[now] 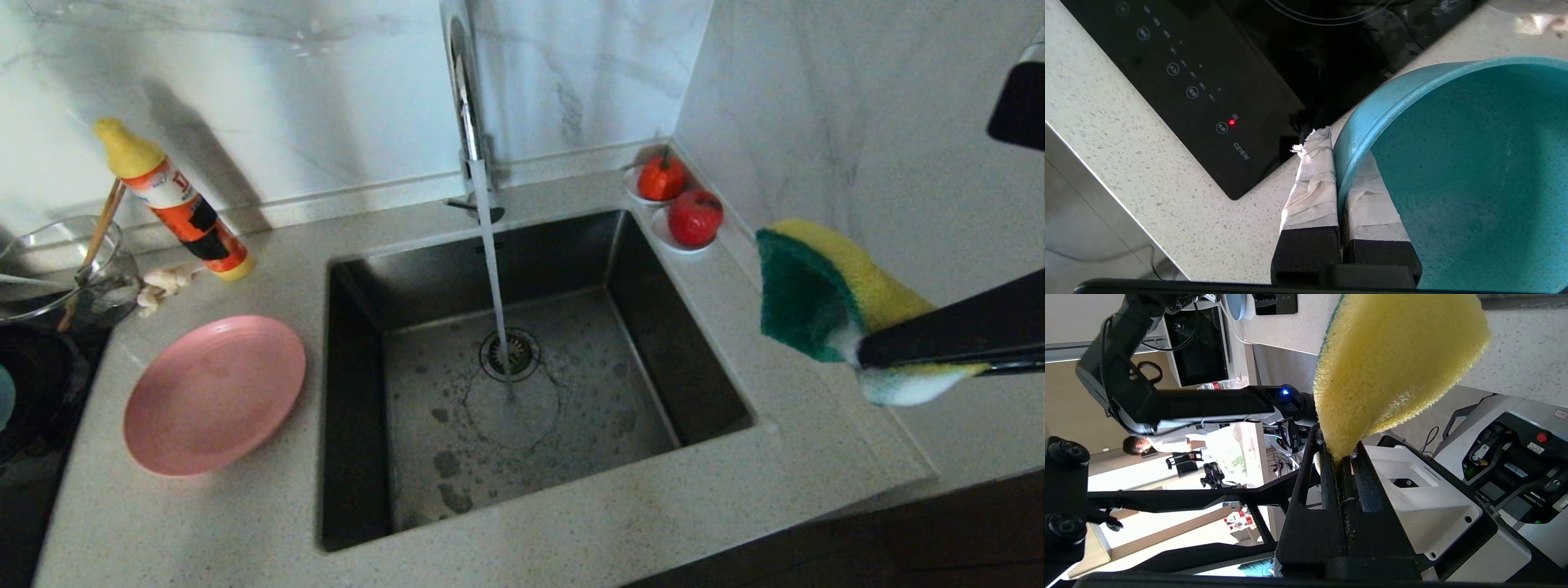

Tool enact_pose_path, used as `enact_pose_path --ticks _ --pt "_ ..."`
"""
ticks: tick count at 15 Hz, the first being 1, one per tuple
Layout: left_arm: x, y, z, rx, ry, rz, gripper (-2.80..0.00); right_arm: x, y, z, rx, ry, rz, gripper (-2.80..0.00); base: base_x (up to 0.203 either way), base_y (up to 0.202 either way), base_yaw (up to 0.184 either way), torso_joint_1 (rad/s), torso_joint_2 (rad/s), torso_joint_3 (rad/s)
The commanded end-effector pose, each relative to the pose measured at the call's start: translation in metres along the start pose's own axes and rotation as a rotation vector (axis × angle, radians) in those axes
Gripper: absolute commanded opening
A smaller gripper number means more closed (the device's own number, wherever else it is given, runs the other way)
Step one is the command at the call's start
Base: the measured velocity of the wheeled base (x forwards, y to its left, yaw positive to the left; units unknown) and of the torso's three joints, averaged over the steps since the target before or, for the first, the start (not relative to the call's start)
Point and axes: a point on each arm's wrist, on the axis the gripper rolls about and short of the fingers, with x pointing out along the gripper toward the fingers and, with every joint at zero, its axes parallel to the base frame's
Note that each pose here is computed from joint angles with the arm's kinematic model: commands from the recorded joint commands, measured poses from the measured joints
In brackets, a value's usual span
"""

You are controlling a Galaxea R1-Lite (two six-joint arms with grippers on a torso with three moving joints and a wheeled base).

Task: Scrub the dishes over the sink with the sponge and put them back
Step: Place the bowl on the table

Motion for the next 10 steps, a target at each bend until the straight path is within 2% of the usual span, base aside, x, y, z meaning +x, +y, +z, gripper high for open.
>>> enact_pose_path --ticks 1,6,10 --pt "0.022 0.013 0.007 -0.048 0.055 0.025 -2.80 0.002 -0.001 0.001 0.006 0.007 -0.003 -2.80 0.000 0.000 0.000 0.000 0.00 0.000" --pt "0.054 0.033 0.022 -0.097 0.080 0.058 -2.80 0.004 -0.003 0.003 0.012 0.006 -0.012 -2.80 0.000 0.000 0.000 0.000 0.00 0.000" --pt "0.077 0.047 0.026 -0.126 0.137 0.069 -2.80 0.005 -0.004 0.004 0.012 0.003 -0.014 -2.80 0.000 0.000 0.000 0.000 0.00 0.000"
